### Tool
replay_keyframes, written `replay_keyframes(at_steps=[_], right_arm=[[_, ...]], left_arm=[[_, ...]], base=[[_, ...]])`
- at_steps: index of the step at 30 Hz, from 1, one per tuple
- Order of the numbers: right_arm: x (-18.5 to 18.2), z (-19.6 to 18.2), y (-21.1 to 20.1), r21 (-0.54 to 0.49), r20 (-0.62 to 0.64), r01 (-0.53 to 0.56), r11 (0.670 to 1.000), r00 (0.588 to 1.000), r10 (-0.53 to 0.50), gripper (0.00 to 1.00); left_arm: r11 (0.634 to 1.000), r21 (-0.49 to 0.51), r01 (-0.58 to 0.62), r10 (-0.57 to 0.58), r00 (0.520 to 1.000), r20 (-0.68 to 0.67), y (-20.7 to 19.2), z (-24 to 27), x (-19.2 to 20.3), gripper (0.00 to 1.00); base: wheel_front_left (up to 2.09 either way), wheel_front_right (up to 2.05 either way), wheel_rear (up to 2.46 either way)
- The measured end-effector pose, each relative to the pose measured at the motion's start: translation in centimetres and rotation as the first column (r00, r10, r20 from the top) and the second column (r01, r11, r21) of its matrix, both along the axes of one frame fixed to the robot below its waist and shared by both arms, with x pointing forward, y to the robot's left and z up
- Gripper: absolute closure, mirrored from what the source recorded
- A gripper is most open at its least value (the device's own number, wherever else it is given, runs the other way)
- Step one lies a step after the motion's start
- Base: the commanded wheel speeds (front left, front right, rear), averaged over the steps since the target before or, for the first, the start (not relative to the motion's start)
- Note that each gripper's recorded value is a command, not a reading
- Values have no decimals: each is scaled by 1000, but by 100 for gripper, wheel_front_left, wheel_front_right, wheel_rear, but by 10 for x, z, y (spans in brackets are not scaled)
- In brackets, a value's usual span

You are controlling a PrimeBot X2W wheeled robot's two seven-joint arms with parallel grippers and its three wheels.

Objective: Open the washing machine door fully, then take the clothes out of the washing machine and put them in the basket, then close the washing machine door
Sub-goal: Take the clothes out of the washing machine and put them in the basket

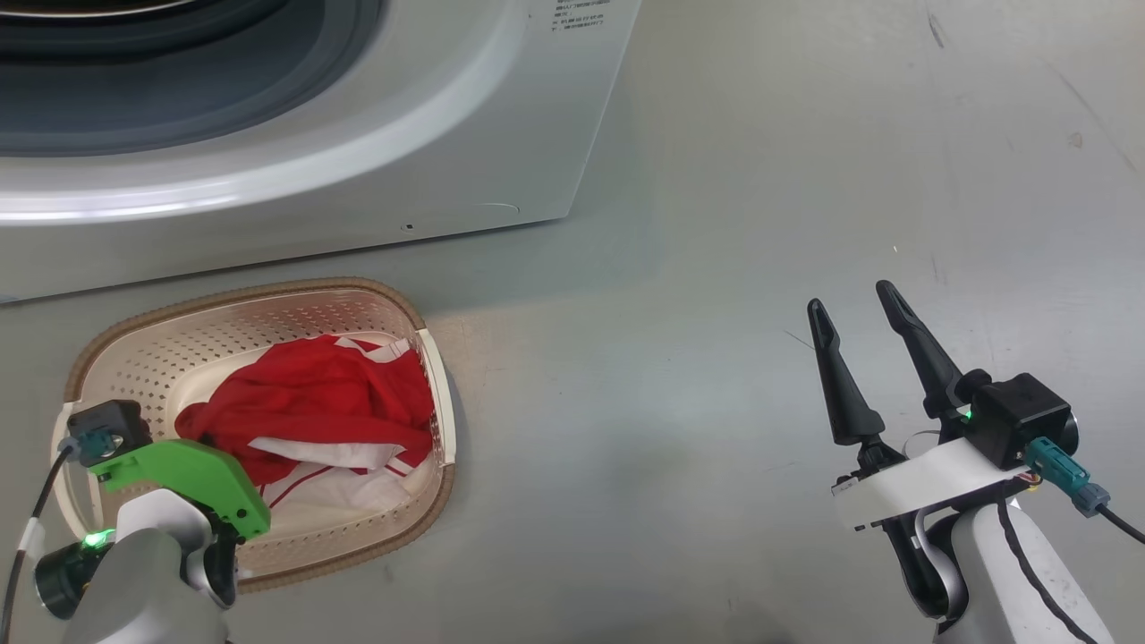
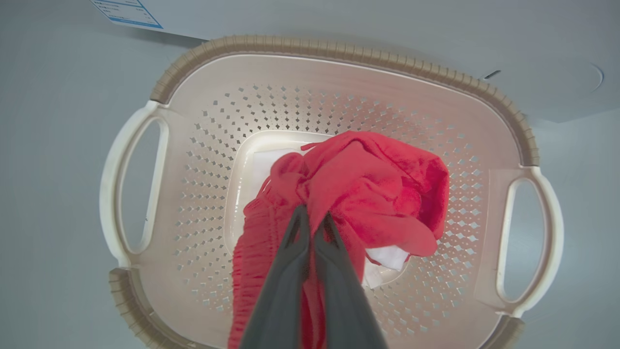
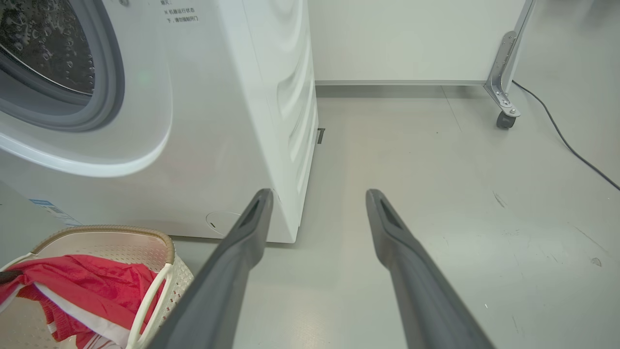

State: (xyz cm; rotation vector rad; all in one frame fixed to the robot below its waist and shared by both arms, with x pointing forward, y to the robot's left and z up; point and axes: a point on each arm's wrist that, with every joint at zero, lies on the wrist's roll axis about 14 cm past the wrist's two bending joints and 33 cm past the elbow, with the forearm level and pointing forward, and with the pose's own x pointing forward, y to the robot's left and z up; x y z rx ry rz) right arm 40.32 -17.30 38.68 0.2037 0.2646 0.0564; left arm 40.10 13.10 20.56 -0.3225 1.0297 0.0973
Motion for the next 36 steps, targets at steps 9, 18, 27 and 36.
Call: replay_keyframes(at_steps=[9,18,27,36], right_arm=[[1,-1,1,-1,-1,-5,1000,1000,5,0],[1,6,5,2,18,-15,1000,1000,15,0],[2,18,11,9,52,-28,1000,998,27,0],[5,38,15,24,107,-36,999,994,33,0]], left_arm=[[1000,18,-7,7,1000,-2,3,-2,-3,0],[1000,27,-2,2,1000,20,5,6,-6,0],[999,23,37,-40,985,170,4,36,12,0],[992,33,125,-128,910,395,-9,90,37,0]], base=[[0,0,0],[0,0,0],[0,0,0],[0,0,0]])
